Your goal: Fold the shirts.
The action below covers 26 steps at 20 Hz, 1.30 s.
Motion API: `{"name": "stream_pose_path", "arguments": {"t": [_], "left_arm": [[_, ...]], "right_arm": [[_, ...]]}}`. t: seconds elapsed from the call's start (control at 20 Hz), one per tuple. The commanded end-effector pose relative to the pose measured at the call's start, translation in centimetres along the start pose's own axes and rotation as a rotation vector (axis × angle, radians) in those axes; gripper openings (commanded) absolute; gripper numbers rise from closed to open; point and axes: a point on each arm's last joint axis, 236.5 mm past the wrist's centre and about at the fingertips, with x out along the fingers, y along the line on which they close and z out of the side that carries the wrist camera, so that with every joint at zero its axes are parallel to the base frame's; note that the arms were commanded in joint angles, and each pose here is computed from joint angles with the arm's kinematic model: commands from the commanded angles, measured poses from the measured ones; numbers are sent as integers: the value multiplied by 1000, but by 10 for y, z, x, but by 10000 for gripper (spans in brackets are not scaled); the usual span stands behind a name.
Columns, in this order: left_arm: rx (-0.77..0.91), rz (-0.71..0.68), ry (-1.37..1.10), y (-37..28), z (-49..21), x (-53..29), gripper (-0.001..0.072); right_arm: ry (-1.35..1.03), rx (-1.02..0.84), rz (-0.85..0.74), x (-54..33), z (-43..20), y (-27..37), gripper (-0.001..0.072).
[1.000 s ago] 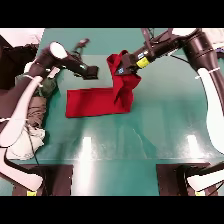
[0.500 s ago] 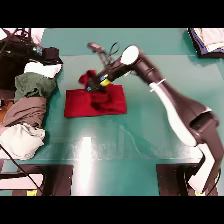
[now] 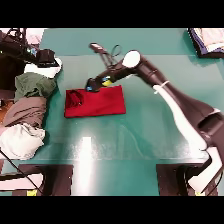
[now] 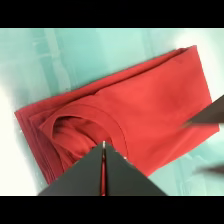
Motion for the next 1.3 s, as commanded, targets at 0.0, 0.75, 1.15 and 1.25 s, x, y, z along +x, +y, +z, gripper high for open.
{"name": "stream_pose_path", "arguments": {"t": [0.0, 0.75, 1.15, 1.25], "left_arm": [[2, -2, 16, 1, -4, 1, 27], [1, -3, -2, 0, 0, 1, 27], [1, -5, 4, 0, -1, 1, 26], [1, -8, 19, -1, -5, 1, 26]], "right_arm": [[65, 164, -101, -47, -47, -65, 591], [84, 626, 142, 40, -94, -125, 687], [131, 533, 192, 41, -97, -100, 12], [92, 509, 164, 16, -84, -101, 11]]}}
